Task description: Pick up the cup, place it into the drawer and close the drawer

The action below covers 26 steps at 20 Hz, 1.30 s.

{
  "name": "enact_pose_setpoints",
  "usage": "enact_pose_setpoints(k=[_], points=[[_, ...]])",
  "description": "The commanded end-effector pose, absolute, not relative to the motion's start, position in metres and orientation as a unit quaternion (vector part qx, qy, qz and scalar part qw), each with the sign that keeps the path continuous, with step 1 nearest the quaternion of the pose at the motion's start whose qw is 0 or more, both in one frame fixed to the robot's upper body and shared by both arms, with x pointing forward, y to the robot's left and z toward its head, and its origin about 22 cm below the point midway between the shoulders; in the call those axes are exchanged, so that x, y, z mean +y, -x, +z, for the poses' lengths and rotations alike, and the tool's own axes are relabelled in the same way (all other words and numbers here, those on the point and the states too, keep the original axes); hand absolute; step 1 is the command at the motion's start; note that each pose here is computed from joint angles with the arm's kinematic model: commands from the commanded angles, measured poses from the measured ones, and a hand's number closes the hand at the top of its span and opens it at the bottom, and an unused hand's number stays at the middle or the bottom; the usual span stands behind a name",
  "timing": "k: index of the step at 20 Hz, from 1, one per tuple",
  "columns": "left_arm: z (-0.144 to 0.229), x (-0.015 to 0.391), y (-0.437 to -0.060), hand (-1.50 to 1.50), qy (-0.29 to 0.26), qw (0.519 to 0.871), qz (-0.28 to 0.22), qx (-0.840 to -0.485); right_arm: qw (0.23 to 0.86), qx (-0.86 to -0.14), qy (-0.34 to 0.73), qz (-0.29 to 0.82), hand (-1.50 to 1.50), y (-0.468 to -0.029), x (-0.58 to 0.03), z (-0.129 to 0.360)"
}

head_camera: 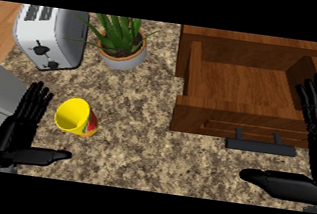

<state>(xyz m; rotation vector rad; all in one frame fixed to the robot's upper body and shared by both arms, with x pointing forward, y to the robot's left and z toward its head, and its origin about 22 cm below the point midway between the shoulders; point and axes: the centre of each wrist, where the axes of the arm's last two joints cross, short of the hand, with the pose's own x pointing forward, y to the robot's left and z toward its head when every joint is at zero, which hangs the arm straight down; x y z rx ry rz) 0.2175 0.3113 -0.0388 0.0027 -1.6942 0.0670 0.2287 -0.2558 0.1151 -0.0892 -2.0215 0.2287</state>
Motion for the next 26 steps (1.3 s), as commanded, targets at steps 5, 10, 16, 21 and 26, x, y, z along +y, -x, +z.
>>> enact_pose_setpoints(k=[5, 10, 16, 21, 26], points=[[-0.108, 0.324, -0.225, -1.50, -0.017, 0.674, 0.037, -0.737, 0.518, -0.850, 0.038, 0.086, -1.50, -0.236, -0.272, 0.125], [-0.118, 0.334, -0.238, -1.50, -0.021, 0.672, 0.041, -0.740, 0.524, -0.846, 0.031, 0.097, -1.50, -0.245, -0.256, 0.114], [-0.153, 0.339, -0.220, -1.50, -0.013, 0.664, 0.045, -0.746, 0.520, -0.848, 0.028, 0.099, -1.50, -0.225, -0.264, 0.121], [-0.152, 0.354, -0.225, -1.50, -0.016, 0.656, 0.054, -0.753, 0.525, -0.844, 0.025, 0.108, -1.50, -0.230, -0.260, 0.105], [-0.149, 0.349, -0.236, -1.50, -0.005, 0.648, 0.044, -0.761, 0.517, -0.849, 0.021, 0.105, -1.50, -0.233, -0.275, 0.114]])
